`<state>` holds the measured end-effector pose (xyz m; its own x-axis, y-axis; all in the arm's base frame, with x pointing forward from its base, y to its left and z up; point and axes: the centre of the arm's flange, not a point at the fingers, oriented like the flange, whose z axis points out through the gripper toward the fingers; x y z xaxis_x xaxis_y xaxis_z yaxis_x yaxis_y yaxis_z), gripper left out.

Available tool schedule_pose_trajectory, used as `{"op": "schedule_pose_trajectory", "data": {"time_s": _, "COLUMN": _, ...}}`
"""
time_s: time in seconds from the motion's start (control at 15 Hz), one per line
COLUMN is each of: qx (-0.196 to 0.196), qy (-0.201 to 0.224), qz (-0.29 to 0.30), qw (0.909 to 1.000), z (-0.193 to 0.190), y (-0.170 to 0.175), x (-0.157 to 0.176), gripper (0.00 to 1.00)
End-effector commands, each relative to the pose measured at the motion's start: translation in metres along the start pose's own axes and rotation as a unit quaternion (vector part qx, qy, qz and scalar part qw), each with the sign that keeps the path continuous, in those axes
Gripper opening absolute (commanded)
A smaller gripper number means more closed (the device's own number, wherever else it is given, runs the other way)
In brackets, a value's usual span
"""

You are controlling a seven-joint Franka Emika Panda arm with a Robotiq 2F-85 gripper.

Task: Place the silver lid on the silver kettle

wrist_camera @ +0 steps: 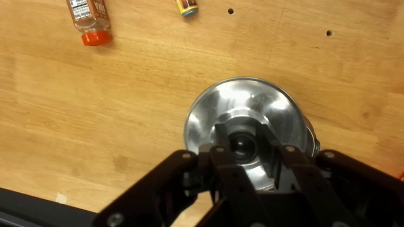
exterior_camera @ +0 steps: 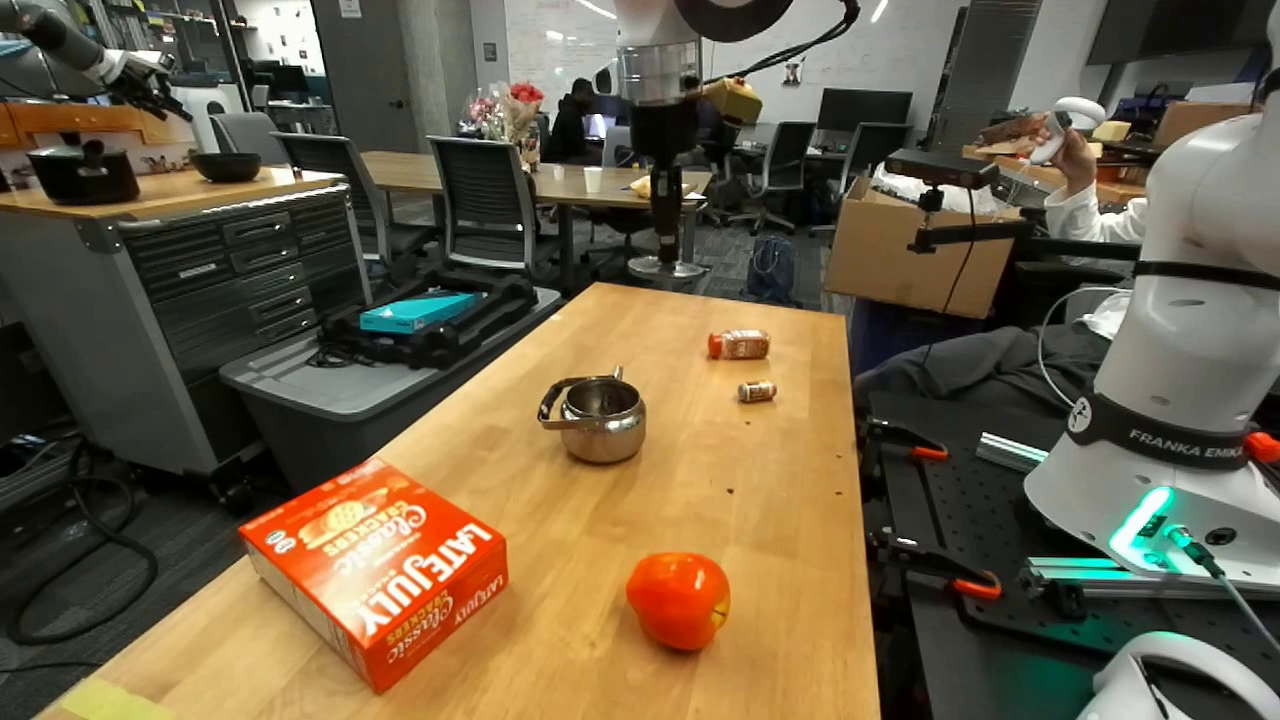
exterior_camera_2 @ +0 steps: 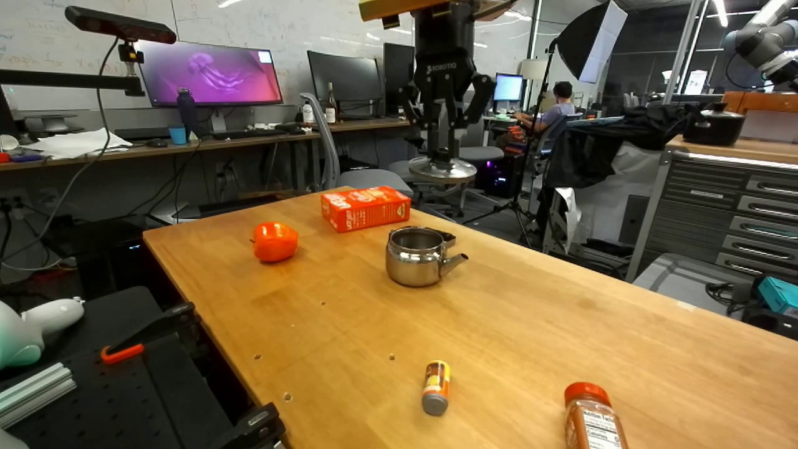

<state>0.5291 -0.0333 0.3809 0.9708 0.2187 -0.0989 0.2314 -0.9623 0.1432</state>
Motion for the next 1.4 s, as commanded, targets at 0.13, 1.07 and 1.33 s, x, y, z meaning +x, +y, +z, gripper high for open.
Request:
{"op": "schedule_pose_trajectory", "data": {"time_s": 0.13, "qx": -0.017, "qy": 0.005, "qz": -0.028, "qw": 0.9994, "z": 0.0, "y": -0.025, "x": 0.015, "gripper": 0.07}}
{"op": "schedule_pose_trajectory", "data": {"time_s": 1.07, "qx": -0.042, "qy": 0.01, "qz": -0.119, "qw": 0.992, "z": 0.045, "y": -0.062, "x": 0.039, "gripper": 0.07}}
{"op": "schedule_pose_trajectory", "data": {"time_s": 1.33, "qx": -0.039, "qy": 0.024, "qz": -0.147, "qw": 0.9882, "z": 0.054, "y": -0.064, "x": 0.044, "gripper": 0.07}}
